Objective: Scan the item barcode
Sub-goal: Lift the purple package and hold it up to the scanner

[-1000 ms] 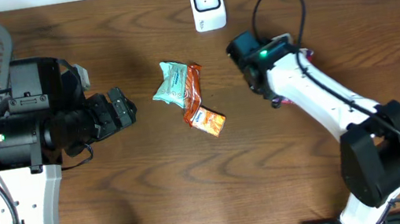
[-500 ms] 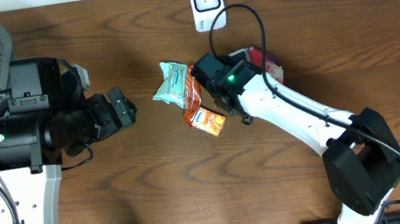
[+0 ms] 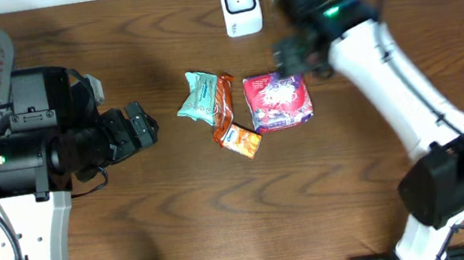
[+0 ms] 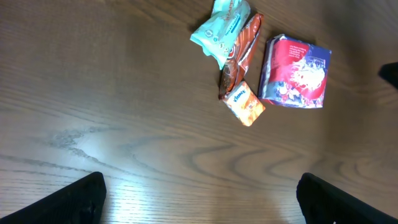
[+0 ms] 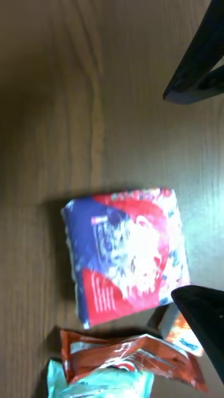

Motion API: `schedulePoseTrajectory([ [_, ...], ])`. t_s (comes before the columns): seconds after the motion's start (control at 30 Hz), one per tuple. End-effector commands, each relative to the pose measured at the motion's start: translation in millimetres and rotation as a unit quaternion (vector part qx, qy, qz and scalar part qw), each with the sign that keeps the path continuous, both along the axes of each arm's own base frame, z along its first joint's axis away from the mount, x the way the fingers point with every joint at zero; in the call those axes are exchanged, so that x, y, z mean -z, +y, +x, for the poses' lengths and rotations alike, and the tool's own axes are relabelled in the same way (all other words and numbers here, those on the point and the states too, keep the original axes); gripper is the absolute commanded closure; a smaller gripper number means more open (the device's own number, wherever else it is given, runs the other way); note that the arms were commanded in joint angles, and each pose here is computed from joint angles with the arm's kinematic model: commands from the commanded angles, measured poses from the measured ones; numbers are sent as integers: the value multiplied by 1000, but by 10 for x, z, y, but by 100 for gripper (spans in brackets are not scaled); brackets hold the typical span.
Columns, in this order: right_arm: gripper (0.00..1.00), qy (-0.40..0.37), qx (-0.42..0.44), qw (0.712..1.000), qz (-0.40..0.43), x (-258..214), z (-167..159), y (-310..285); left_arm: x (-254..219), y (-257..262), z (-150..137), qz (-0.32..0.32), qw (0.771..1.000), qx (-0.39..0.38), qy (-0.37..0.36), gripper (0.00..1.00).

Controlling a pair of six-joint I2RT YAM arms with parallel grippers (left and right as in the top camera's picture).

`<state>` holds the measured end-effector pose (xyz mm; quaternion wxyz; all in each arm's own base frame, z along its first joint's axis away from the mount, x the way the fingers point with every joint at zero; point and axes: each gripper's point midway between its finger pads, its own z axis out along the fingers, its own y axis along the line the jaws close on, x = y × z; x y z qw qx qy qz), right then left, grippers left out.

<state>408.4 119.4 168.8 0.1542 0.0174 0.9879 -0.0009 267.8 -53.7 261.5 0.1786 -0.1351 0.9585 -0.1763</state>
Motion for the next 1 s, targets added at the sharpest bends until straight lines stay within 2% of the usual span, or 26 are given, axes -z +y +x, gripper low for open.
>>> schedulePoseTrajectory([
  [0.0, 13, 49, -59, 990, 116, 123, -65, 79, -32, 19, 4, 2, 1000, -2, -4, 2],
  [0.1, 14, 62, -74, 980, 172, 281, -53, 59, -32, 19, 4, 2, 1000, -2, -4, 2],
  [0.23, 13, 70, -62, 975, 200, 618, -26, 10, -32, 19, 4, 2, 1000, -2, -4, 2],
  [0.37, 14, 77, -79, 958, 263, 933, -51, 222, -32, 19, 4, 2, 1000, -2, -4, 2],
  [0.53, 19, 113, -48, 953, 277, 1449, -144, 296, -32, 19, 4, 2, 1000, -2, -4, 2],
  [0.57, 27, 123, -45, 952, 277, 1549, -170, 305, -32, 19, 4, 2, 1000, -2, -4, 2],
  [0.63, 53, 143, -44, 948, 281, 1699, -232, 346, -32, 19, 4, 2, 1000, -2, -4, 2],
  [0.67, 63, 151, -44, 947, 281, 1750, -256, 361, -33, 19, 4, 2, 1000, -2, -4, 2],
  [0.73, 92, 159, -47, 944, 286, 1782, -289, 410, -32, 19, 4, 2, 1000, -2, -4, 2],
  [0.77, 99, 159, -48, 943, 289, 1773, -290, 426, -32, 19, 4, 2, 1000, -2, -4, 2],
  [0.87, 99, 148, -34, 939, 309, 1604, -198, 492, -32, 19, 4, 2, 1000, -2, -4, 2],
  [0.97, 99, 109, -21, 939, 326, 1252, 25, 542, -32, 19, 4, 2, 1000, -2, -4, 2],
])
